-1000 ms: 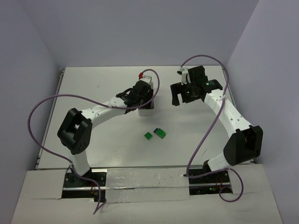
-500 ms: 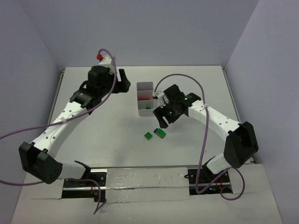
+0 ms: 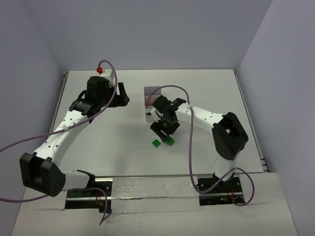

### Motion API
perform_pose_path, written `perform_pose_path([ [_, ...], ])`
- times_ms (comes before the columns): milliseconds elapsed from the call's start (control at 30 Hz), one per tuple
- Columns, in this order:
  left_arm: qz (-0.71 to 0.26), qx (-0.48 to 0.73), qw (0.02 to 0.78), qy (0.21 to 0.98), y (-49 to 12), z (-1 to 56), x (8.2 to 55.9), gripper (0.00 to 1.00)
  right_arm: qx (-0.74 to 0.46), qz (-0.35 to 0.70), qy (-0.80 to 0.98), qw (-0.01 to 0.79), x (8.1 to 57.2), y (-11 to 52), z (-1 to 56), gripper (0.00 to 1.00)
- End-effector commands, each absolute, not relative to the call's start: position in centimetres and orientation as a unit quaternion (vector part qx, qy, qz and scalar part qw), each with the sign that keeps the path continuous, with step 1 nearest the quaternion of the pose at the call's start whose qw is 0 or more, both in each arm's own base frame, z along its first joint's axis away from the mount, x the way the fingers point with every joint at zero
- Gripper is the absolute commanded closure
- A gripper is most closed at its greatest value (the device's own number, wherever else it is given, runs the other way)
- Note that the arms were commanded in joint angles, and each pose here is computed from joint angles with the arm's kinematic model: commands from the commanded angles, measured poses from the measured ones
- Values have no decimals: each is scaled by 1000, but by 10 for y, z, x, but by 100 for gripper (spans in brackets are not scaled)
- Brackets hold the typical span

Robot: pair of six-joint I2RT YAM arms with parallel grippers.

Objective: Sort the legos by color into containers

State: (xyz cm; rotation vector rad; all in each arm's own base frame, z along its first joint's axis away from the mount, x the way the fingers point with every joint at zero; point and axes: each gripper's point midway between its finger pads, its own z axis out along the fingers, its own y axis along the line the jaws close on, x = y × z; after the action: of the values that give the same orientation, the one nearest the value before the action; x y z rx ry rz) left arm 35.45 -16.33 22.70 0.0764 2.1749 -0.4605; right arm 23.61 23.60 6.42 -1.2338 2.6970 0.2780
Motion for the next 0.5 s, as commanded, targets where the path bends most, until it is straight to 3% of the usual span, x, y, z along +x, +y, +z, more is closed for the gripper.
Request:
perform_pose_path([
  [0, -212, 40, 459, 862, -168, 246, 352, 17, -427, 77, 897, 85, 246, 240, 68, 27],
  [333, -223, 41, 451, 863, -174, 243, 353, 17, -436, 54, 896, 67, 251, 236, 51, 28],
  [467, -223, 41, 451, 863, -174, 241, 354, 17, -438, 46, 895, 71, 255, 235, 47, 35],
])
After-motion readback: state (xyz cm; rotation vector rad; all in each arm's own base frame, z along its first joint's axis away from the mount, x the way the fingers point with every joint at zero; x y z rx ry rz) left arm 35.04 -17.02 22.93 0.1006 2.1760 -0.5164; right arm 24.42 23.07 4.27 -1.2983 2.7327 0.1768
